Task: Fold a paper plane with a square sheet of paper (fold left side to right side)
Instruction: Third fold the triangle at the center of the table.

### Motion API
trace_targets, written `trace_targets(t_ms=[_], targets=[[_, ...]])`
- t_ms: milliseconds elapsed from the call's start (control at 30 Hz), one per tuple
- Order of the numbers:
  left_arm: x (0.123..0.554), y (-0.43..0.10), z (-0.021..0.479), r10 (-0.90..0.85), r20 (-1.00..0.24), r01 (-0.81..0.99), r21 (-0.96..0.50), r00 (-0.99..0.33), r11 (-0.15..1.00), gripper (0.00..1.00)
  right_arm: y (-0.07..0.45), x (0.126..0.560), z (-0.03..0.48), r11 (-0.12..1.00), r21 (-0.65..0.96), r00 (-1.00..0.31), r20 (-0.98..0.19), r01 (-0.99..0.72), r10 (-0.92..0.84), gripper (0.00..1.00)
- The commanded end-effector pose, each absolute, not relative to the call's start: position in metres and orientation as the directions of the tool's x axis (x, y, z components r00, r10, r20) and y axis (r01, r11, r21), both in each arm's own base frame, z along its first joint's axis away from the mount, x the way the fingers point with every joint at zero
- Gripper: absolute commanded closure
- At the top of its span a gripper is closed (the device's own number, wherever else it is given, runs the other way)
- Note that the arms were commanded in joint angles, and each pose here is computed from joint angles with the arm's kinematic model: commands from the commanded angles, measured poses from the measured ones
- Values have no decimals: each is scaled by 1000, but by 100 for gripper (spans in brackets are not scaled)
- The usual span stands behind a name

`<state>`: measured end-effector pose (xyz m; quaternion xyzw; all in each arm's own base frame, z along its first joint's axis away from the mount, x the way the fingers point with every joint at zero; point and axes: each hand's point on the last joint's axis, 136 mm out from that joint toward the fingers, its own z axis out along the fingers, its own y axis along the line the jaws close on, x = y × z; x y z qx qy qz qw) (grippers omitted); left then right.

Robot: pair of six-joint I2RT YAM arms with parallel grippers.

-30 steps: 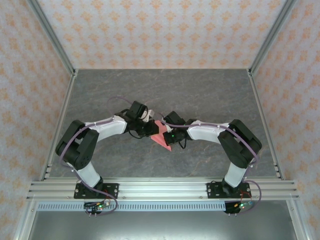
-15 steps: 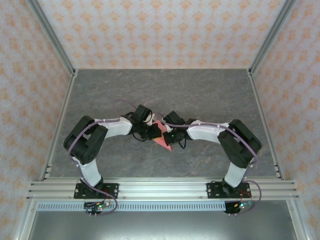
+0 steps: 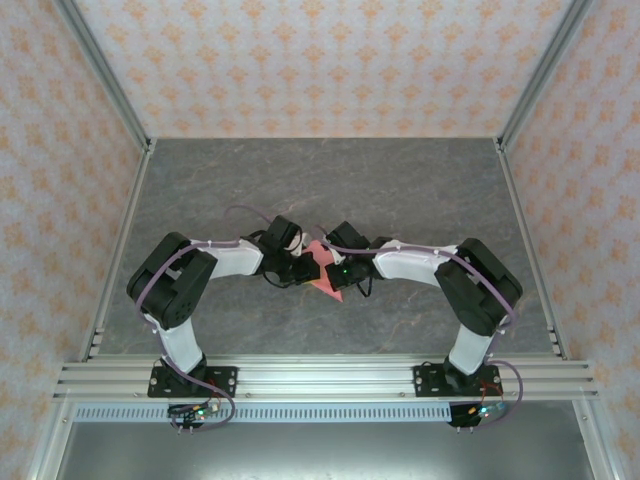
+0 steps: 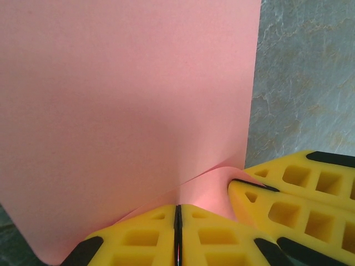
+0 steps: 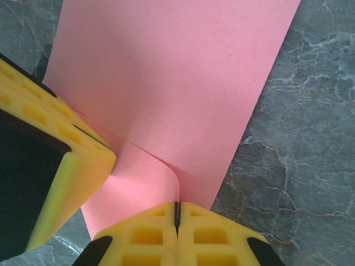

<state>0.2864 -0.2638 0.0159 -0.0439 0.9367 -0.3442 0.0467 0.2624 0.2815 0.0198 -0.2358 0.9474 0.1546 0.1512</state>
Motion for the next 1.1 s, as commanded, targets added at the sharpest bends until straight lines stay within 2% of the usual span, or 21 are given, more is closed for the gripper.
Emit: trace_targets(t_ms=[0, 200, 333, 633, 1067], targets=[[278, -252, 2, -139, -46, -84, -601, -989, 795, 90, 275, 255, 10, 862, 197, -867, -294, -468, -403, 99], [275, -248, -4, -144, -42, -92, -586, -989, 805, 90, 279, 279, 69, 873, 238, -857, -415, -425, -304, 76], [274, -247, -5, -145, -41, -94, -584, -989, 806, 90, 275, 270, 94, 867, 284, -863, -429, -409, -266, 68], [275, -248, -3, -142, -48, -87, -586, -989, 806, 90, 296, 197, 83, 744, 614, -964, -143, -263, -223, 73], [273, -247, 0, -140, -55, -82, -585, -989, 807, 90, 299, 213, 52, 799, 563, -977, -107, -211, -183, 74]])
